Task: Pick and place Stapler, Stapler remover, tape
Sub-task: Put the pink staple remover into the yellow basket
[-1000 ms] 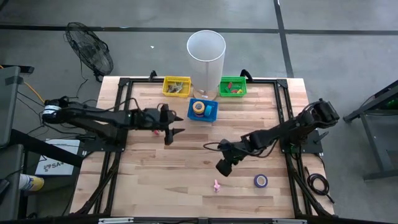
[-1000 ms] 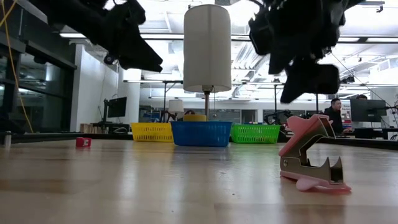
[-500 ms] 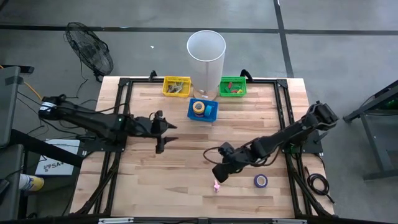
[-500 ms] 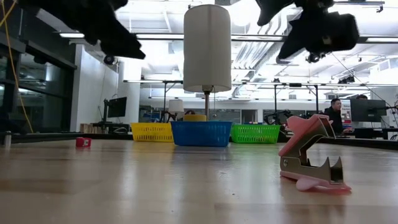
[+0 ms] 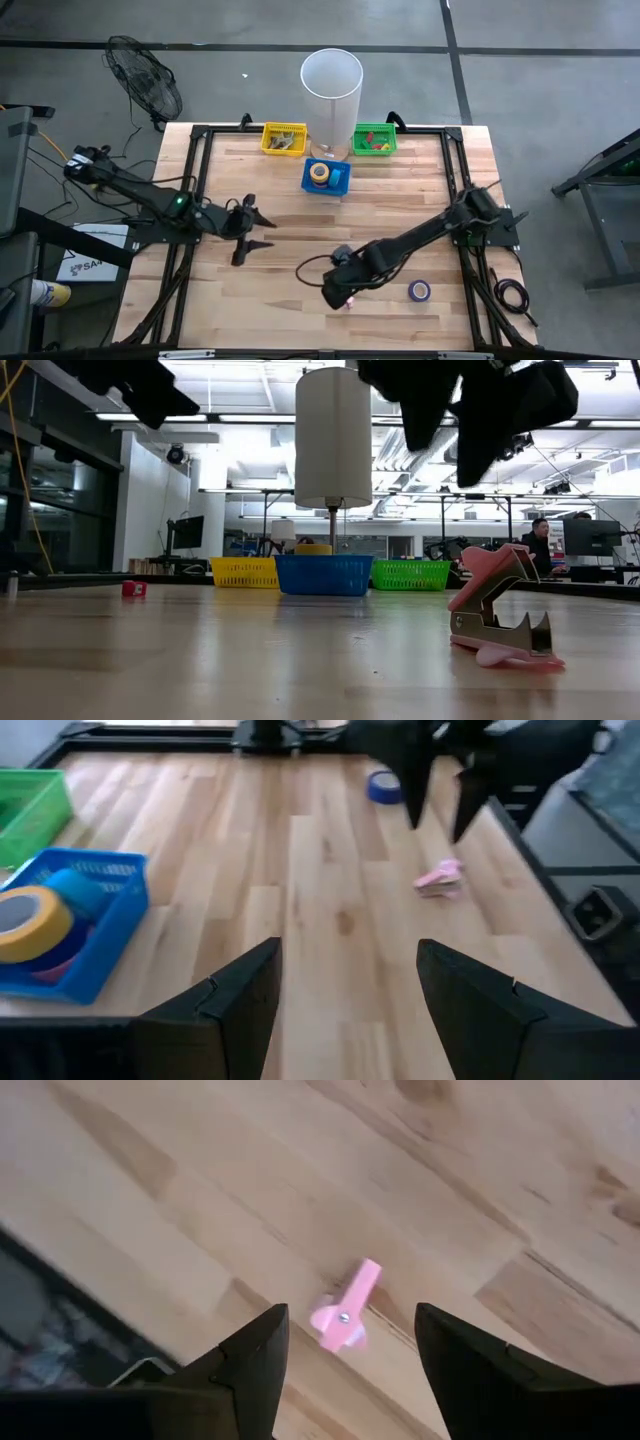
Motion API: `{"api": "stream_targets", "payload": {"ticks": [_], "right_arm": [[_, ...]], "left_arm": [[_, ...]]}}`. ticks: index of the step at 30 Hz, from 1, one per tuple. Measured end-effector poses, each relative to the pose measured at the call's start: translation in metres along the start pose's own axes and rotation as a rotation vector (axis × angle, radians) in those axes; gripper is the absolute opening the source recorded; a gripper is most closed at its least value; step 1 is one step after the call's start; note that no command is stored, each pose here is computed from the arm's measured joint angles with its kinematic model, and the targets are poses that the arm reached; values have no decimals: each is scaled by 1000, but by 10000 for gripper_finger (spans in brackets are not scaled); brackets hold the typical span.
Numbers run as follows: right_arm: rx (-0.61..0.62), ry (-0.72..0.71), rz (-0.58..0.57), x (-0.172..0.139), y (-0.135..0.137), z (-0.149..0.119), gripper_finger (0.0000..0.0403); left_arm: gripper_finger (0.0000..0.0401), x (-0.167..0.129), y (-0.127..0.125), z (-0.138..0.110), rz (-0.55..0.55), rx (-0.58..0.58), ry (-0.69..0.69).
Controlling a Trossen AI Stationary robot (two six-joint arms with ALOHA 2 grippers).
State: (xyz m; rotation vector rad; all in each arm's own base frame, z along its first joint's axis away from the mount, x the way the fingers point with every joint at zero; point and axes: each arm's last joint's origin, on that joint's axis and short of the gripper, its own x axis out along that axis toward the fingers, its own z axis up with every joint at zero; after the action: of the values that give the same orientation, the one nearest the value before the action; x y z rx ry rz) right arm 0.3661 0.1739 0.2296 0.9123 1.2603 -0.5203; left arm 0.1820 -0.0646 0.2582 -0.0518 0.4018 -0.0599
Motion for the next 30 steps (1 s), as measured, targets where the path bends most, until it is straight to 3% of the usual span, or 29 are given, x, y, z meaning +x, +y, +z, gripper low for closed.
{"api": "stream_targets", "payload": {"ticks": [7,16,30], "right_arm": [[19,41,-77,24,12,2,208],[38,113,-149,57,4,-2,208],[-2,96,-105,67,9,-13,208]], "left_arm": [[229,-5,-14,-2,-15,24,-10],[229,-6,-18,-3,-12,26,-17],[230,-6,-17,-3,17,30,-21]]}}
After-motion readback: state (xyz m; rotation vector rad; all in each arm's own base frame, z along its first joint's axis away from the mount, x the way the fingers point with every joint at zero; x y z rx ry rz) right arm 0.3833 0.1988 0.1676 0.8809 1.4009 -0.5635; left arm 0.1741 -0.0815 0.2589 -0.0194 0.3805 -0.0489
